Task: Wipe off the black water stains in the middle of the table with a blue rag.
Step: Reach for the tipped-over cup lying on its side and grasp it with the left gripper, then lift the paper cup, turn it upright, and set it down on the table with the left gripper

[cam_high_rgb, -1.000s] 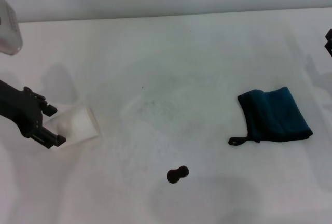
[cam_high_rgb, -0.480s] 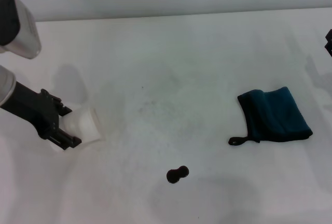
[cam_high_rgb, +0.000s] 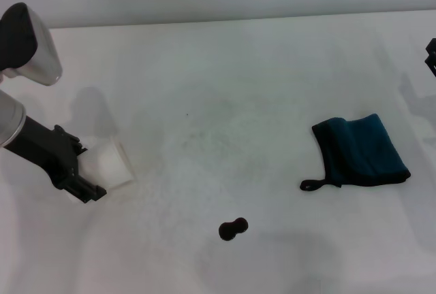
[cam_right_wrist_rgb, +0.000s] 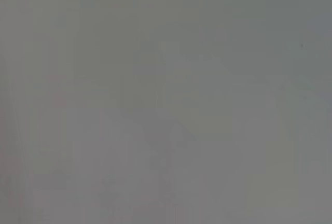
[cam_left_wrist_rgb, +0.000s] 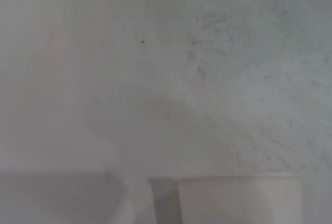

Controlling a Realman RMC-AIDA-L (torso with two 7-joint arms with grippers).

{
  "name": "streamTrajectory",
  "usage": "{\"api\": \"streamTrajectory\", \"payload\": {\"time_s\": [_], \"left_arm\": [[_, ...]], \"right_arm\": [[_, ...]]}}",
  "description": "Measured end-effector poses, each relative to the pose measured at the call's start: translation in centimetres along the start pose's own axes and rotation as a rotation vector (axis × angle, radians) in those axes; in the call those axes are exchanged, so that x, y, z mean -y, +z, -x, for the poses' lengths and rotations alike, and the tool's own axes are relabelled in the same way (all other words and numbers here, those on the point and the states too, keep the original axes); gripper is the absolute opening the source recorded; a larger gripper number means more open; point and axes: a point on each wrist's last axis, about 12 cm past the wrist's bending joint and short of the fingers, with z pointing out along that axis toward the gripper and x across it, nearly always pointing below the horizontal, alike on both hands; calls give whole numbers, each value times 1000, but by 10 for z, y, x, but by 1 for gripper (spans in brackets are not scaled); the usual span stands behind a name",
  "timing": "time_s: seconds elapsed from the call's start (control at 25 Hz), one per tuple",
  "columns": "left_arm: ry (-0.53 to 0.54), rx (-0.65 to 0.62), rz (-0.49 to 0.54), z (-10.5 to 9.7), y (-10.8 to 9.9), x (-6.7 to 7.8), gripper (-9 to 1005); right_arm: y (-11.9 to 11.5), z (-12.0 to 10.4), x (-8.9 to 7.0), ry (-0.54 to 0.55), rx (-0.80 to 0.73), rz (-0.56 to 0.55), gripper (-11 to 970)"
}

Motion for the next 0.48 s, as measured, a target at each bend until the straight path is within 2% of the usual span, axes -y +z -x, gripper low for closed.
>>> {"api": "streamTrajectory", "payload": {"time_s": [0.28,0.48], "left_arm": [[9,8,11,3,2,-1,824],[18,61,30,10,3,-3,792]], "right_arm": [[1,0,-1,-1,-2,7,749],[1,0,-1,-1,-2,7,749]]}}
